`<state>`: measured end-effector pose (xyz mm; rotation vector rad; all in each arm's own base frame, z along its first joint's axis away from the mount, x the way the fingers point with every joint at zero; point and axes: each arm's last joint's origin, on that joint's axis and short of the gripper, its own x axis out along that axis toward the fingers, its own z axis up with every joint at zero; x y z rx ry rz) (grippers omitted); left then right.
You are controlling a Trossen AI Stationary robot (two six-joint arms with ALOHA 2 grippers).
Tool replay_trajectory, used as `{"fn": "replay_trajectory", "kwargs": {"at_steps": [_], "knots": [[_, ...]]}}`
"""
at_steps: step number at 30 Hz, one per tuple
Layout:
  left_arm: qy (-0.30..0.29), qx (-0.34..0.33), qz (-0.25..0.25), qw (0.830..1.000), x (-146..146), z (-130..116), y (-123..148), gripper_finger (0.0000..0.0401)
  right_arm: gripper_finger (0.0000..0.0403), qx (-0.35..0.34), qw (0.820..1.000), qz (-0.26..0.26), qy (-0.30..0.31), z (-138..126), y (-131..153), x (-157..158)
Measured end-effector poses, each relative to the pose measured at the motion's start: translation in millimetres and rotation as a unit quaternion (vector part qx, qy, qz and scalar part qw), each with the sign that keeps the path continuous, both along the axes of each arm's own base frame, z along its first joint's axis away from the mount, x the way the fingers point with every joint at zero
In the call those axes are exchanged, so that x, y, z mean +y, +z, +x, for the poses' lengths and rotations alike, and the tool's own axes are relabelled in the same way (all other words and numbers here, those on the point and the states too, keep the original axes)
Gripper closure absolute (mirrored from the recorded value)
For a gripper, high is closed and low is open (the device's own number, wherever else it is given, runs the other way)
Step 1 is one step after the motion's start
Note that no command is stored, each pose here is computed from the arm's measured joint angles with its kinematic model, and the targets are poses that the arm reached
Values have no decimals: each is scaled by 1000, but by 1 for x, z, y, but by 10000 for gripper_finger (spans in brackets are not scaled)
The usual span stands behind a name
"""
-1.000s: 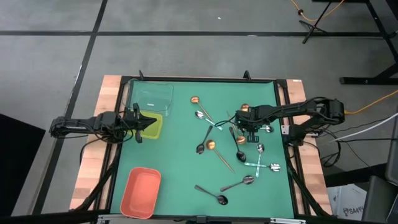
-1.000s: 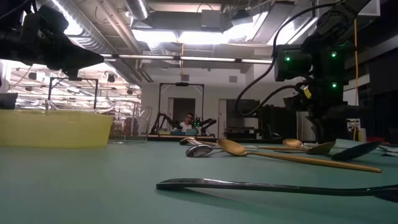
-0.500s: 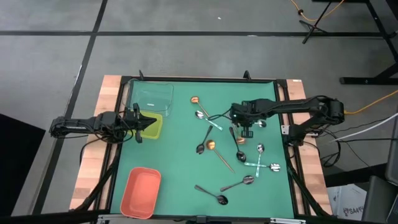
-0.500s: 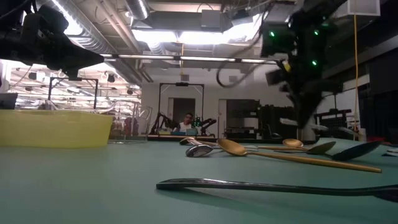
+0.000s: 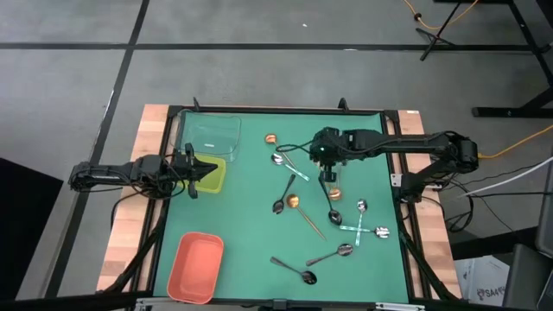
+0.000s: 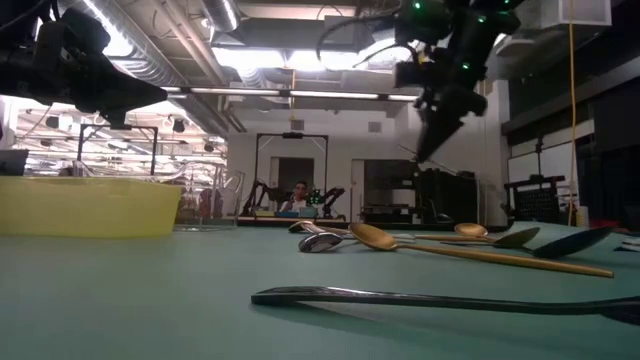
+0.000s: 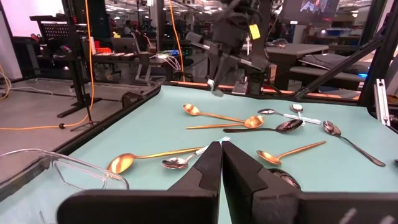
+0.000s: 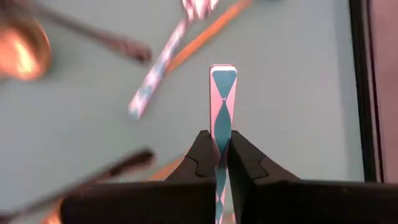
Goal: Sort silverware by color (type)
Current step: Put the white spoon into the transparent bin
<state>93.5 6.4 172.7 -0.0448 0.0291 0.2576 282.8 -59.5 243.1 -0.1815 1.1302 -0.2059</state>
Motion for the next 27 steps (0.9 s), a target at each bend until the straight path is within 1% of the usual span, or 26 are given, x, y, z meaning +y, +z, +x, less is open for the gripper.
{"fn": "replay_trajectory", "kwargs": {"at_steps": [5, 12, 19, 27], "knots": [[0, 0, 0, 1000, 0, 0, 0, 396, 400, -66, 998, 10, 15, 11, 6, 0], [0, 0, 0, 1000, 0, 0, 0, 396, 401, -119, 993, 2, 19, 19, 12, -2], [0, 0, 0, 1000, 0, 0, 0, 396, 399, -184, 983, -10, 21, 28, 21, -3], [0, 0, 0, 1000, 0, 0, 0, 396, 399, -246, 968, 0, 43, 35, 30, -3]]}}
